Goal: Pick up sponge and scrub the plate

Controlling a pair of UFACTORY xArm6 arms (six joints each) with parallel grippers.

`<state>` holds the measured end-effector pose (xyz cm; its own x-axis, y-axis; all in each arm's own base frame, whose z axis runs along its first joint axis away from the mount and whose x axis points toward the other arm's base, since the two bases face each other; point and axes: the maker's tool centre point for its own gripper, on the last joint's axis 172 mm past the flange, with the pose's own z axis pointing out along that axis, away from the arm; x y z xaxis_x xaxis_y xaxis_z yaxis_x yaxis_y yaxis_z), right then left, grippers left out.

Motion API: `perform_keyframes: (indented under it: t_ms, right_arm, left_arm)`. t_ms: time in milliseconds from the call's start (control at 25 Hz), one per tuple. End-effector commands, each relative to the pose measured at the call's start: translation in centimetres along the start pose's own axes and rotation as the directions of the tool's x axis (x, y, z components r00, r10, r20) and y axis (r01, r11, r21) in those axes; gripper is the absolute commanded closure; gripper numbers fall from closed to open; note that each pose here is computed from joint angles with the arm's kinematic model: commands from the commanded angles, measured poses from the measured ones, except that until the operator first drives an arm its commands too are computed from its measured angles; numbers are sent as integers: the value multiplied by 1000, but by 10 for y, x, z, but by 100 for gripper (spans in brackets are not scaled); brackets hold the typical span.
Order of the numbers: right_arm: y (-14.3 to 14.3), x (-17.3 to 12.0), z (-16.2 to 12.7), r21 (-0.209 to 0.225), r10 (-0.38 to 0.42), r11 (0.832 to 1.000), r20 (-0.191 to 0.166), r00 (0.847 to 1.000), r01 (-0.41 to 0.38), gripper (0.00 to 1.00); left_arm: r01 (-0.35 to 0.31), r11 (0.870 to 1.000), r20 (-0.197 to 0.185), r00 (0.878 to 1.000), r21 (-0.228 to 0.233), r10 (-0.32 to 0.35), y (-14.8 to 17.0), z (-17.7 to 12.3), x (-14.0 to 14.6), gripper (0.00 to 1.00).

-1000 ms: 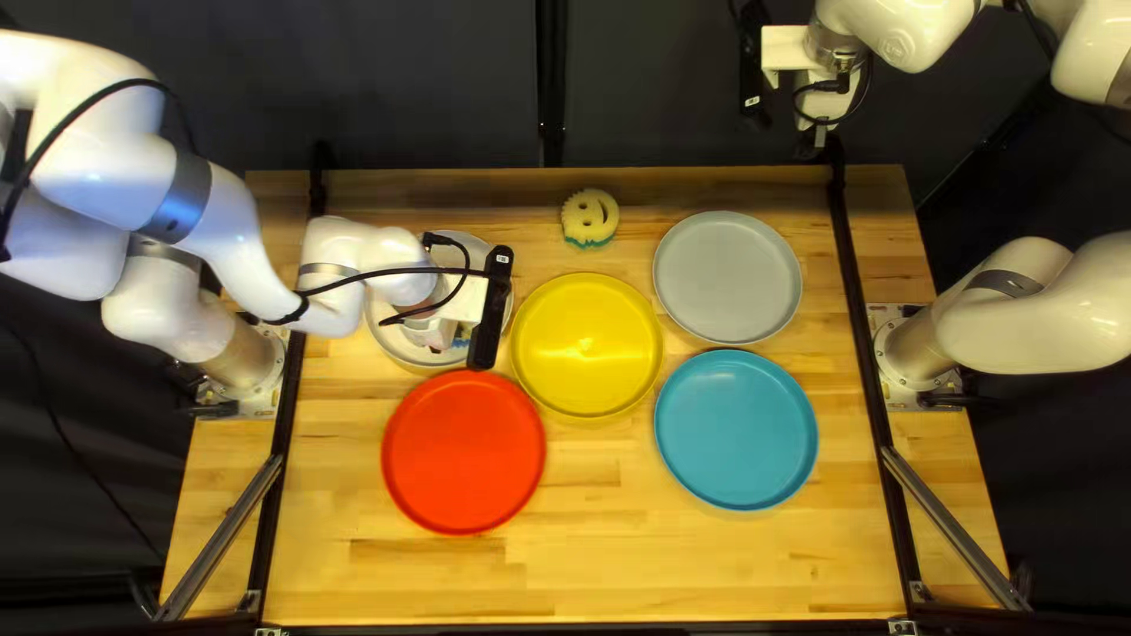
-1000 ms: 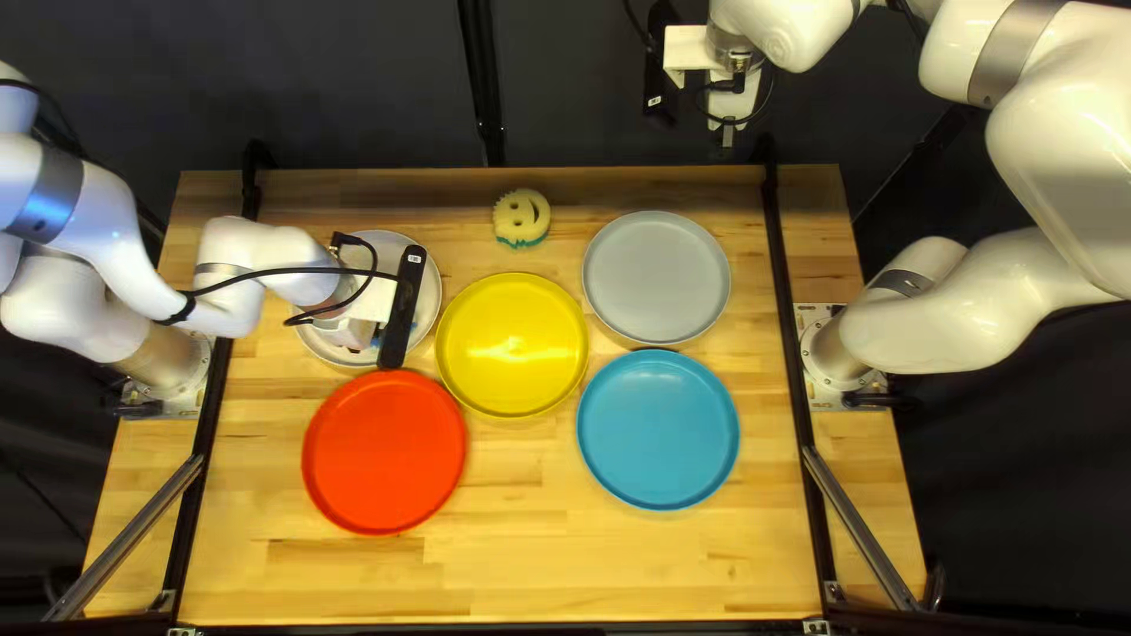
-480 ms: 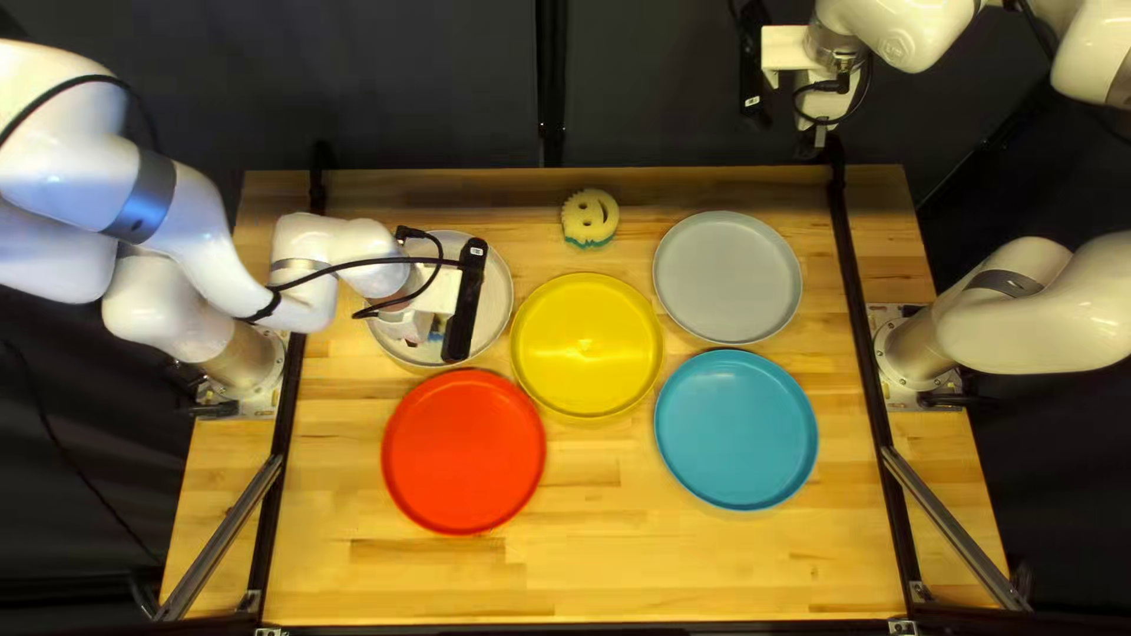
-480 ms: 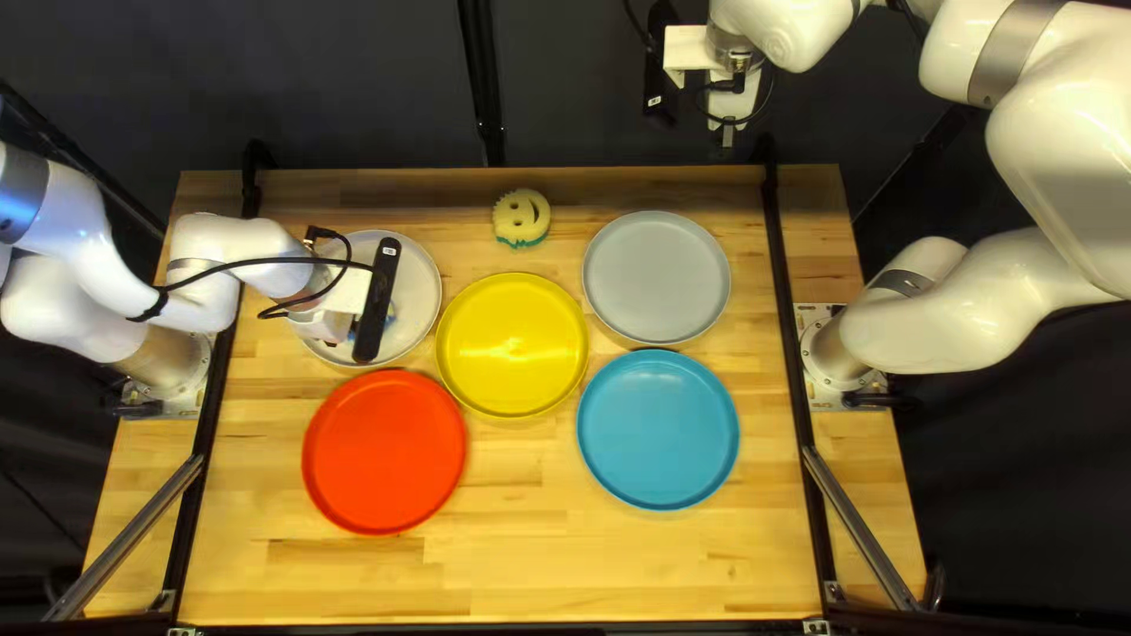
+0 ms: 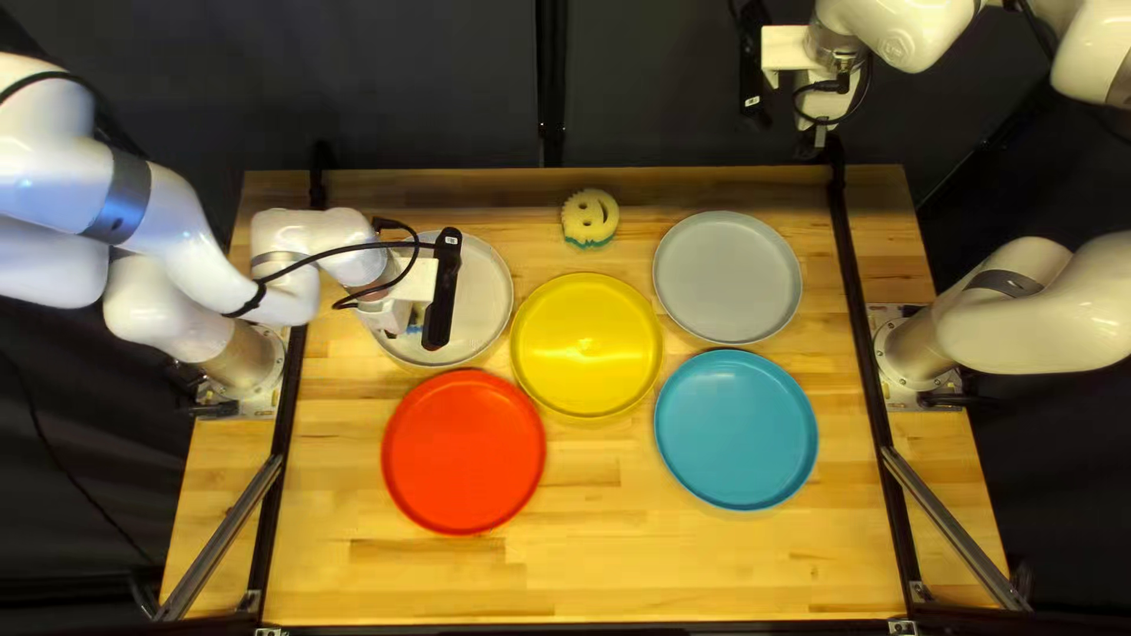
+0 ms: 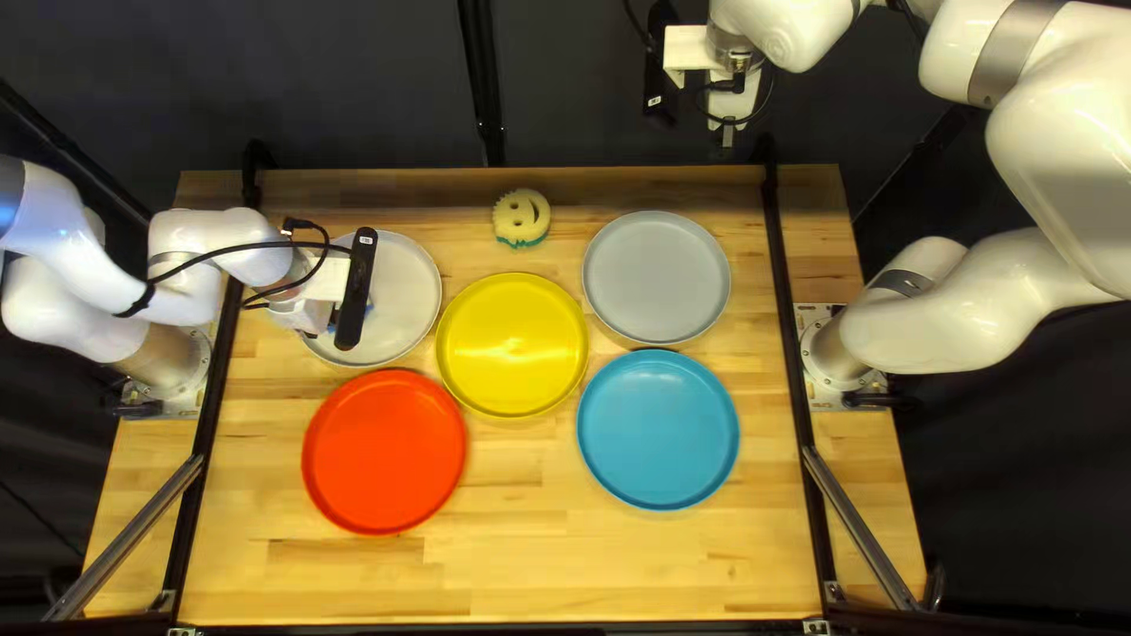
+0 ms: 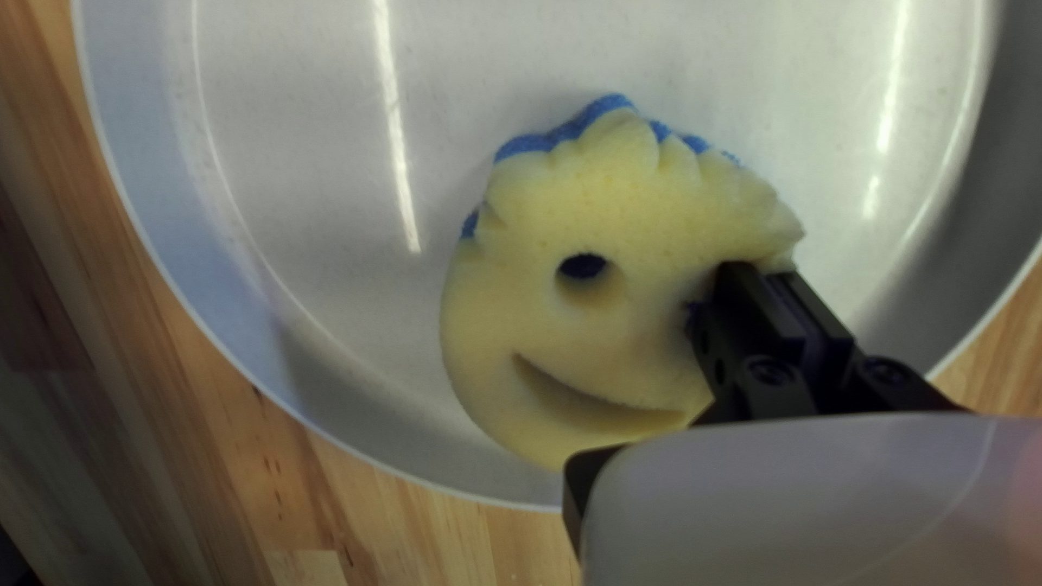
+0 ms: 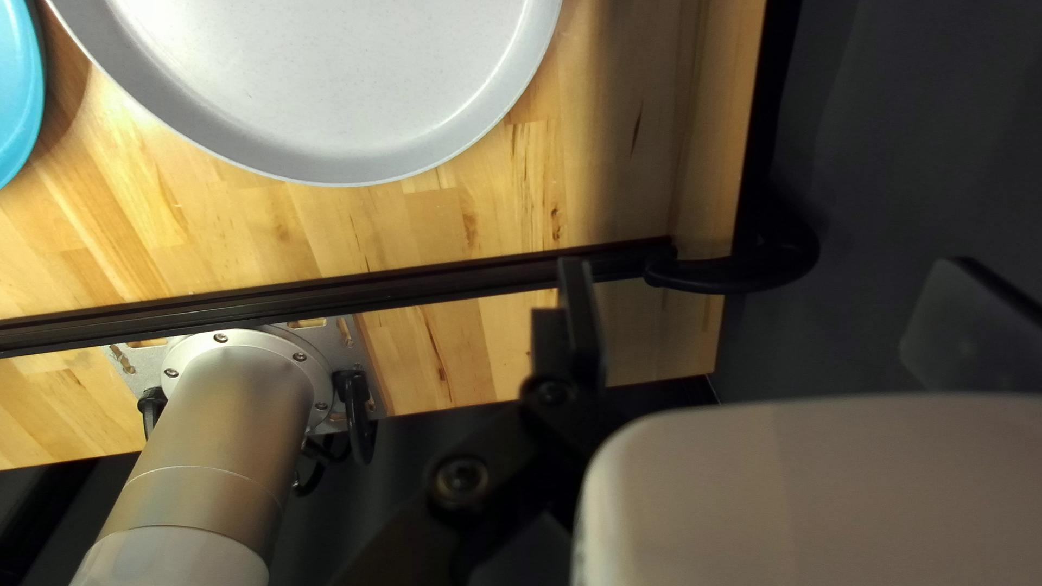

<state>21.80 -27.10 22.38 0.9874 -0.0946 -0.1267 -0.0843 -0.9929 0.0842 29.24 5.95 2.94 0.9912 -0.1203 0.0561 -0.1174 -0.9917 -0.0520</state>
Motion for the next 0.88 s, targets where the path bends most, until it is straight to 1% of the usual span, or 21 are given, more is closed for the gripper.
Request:
perform_keyframes:
  t_ms: [40, 320, 400, 480, 560, 880]
  right_arm:
    - [0, 0, 0, 0, 0, 1000, 0, 1000, 0, 0]
    - [0, 0, 0, 0, 0, 1000, 0, 1000, 0, 0]
    - [0, 0, 0, 0, 0, 1000, 0, 1000, 0, 0]
    - [0, 0, 0, 0, 0, 1000, 0, 1000, 0, 0]
    - [0, 0, 0, 0, 0, 1000, 0, 1000, 0, 0]
    - [0, 0, 0, 0, 0, 1000, 0, 1000, 0, 0]
  left_arm:
    - [-13, 1000, -13, 1000, 2, 13, -1, 0, 21, 100]
    - [-42, 999, -28, 999, 9, 42, -3, -1, 53, 100]
    - [-47, 999, -31, 998, 10, 48, -3, -2, 55, 100]
    - [-50, 999, -31, 998, 11, 50, -1, -4, 52, 100]
    - [-48, 999, -27, 998, 12, 48, -2, -7, 41, 100]
    - [-7, 1000, 0, 1000, 14, 7, -4, -19, -17, 100]
